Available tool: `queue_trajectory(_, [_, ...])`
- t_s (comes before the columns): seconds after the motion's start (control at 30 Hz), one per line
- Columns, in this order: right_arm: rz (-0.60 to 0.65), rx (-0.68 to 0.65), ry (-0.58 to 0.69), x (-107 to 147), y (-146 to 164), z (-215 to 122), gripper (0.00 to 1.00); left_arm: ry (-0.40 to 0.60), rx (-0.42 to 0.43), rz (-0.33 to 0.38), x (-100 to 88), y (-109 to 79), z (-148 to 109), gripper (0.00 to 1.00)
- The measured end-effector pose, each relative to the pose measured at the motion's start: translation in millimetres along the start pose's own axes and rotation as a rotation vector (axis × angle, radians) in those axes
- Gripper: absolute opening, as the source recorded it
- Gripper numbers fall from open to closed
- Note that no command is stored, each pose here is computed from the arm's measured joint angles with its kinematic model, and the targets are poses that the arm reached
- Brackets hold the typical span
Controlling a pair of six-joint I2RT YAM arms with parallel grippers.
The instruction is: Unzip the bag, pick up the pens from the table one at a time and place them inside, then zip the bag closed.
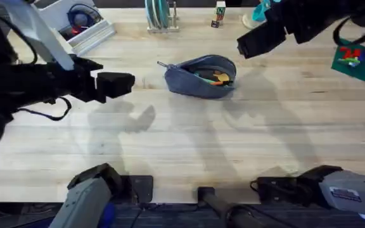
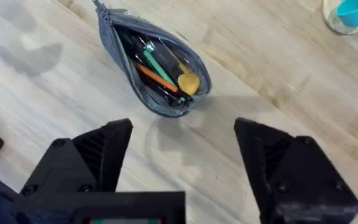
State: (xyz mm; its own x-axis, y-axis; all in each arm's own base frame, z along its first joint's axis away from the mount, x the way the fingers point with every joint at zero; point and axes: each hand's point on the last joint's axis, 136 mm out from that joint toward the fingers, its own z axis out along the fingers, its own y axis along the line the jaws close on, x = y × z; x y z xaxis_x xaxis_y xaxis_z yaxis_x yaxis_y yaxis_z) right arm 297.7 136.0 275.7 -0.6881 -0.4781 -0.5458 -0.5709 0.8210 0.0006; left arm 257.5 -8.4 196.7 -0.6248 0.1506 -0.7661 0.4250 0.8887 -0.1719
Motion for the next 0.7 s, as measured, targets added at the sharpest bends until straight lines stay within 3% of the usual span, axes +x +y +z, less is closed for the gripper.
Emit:
queue_trajectory(0.43, [-0.003, 0.000, 0.000, -0.1, 0.0, 0.0, 0.997, -0.268, 0.331, 0.062, -3.4, 23.3, 17.3, 0.989])
queue_trajectory(0.7, [-0.003, 0.000, -0.001, -0.2, 0.0, 0.0, 0.997, -0.401, 0.399, 0.172, -0.5, 37.9, 36.8, 0.988])
